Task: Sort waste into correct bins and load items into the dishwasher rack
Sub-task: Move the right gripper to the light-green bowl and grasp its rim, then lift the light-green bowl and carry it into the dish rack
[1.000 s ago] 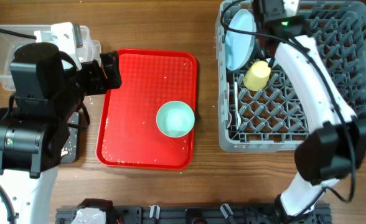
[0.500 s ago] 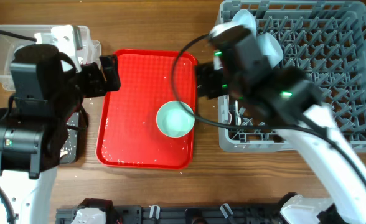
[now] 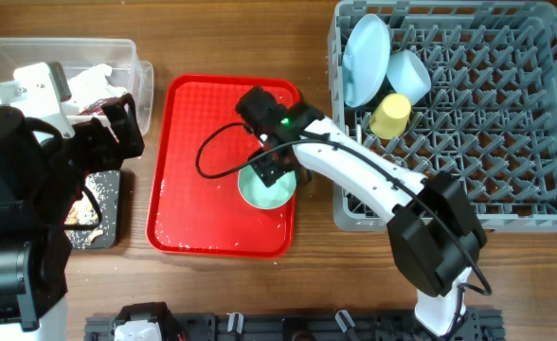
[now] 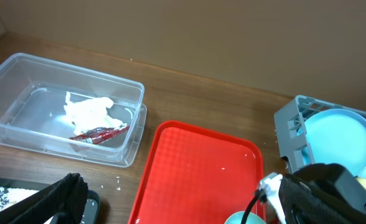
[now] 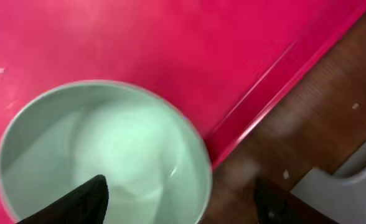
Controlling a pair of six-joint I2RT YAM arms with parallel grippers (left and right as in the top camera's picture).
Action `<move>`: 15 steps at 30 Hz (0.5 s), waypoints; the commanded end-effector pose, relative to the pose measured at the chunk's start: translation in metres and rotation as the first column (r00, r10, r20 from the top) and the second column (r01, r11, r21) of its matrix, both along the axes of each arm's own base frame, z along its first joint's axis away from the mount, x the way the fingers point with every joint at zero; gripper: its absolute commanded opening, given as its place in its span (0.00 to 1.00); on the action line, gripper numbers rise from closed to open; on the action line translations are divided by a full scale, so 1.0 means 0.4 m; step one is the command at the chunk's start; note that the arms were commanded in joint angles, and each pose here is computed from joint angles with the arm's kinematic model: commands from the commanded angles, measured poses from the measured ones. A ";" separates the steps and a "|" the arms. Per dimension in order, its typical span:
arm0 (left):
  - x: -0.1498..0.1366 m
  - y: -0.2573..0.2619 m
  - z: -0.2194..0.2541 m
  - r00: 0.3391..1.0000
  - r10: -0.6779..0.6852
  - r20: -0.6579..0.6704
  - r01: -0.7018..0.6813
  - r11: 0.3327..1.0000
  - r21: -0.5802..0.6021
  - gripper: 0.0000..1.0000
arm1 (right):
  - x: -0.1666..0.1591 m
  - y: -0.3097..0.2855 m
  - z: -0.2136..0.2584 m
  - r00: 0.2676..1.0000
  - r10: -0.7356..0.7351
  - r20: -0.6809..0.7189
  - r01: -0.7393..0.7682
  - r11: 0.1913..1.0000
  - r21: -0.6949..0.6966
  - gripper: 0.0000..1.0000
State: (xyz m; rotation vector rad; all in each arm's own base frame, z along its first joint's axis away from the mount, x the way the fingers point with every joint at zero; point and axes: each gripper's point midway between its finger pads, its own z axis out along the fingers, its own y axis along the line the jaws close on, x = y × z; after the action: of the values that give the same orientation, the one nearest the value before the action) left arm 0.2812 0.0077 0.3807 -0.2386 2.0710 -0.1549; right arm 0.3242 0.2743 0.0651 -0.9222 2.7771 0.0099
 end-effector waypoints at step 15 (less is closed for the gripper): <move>-0.002 -0.002 0.008 1.000 -0.018 0.011 0.018 1.000 0.014 1.00 | 0.008 0.019 -0.097 0.990 0.139 -0.012 -0.136 0.982 0.129 0.37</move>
State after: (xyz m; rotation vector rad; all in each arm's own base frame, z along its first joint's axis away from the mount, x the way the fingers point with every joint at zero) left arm 0.2812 0.0072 0.3807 -0.2364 2.0713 -0.1573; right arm 0.3301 0.2803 0.0325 -1.0760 2.6778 0.1897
